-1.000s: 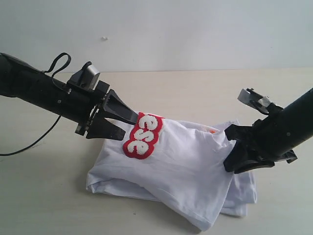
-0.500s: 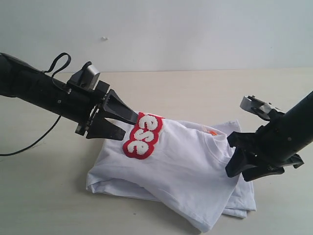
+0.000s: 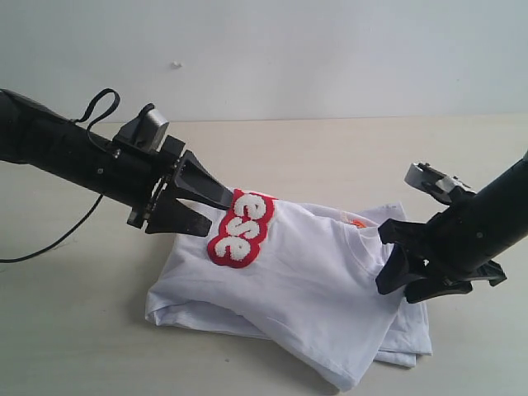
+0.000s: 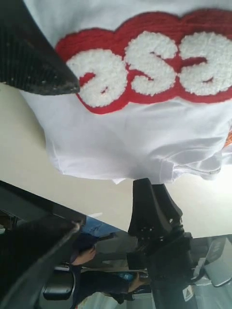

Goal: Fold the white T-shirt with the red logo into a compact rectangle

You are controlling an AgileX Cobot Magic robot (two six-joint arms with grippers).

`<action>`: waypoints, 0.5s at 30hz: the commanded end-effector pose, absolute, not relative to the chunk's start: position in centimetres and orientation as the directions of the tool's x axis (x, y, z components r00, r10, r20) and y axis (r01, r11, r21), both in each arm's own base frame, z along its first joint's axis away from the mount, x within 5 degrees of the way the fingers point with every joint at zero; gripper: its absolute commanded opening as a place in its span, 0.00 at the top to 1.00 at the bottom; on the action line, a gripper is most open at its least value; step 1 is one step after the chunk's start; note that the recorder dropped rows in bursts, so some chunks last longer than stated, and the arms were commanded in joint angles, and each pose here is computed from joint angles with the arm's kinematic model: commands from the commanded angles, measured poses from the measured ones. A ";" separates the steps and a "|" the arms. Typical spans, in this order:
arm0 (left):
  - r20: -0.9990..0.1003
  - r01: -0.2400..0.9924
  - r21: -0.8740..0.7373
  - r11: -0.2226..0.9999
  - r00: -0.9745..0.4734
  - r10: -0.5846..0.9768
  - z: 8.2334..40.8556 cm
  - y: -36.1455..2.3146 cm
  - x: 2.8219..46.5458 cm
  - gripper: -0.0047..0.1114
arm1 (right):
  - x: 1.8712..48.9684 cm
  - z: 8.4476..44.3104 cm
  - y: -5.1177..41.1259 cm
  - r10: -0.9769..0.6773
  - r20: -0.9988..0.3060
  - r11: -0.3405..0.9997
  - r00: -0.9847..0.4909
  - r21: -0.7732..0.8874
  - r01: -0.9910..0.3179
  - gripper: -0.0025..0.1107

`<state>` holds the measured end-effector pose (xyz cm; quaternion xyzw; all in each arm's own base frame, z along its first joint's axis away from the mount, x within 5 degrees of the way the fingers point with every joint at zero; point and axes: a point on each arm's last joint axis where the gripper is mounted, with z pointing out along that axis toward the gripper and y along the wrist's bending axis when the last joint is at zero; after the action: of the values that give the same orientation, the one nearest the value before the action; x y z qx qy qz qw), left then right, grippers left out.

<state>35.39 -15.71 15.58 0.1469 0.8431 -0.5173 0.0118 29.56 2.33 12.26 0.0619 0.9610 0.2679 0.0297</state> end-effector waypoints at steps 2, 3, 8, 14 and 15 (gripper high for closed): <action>-0.176 0.259 -0.874 0.411 -0.958 0.228 15.8 -15.7 35.5 0.37 | 28.9 12.3 2.3 0.098 0.042 0.852 -0.994 0.512 0.106 0.58; -0.176 0.259 -0.874 0.411 -0.958 0.228 15.8 -15.7 35.5 0.37 | 28.8 12.2 2.2 0.092 0.054 0.859 -0.994 0.500 0.107 0.58; -0.176 0.259 -0.874 0.411 -0.958 0.228 15.8 -15.7 35.5 0.37 | 28.6 12.0 1.8 0.095 0.072 0.886 -0.993 0.449 0.118 0.58; -0.176 0.259 -0.874 0.411 -0.958 0.228 15.8 -15.7 35.5 0.37 | 29.1 11.5 1.7 0.140 0.042 0.882 -0.989 0.448 0.144 0.58; -0.176 0.259 -0.874 0.411 -0.958 0.228 15.8 -15.7 35.5 0.37 | 29.2 11.3 1.8 0.146 0.044 0.880 -0.988 0.452 0.150 0.58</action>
<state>35.39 -15.71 15.58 0.1469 0.8431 -0.5173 0.0118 28.87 1.76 11.74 0.0653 0.9707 0.2308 -0.0107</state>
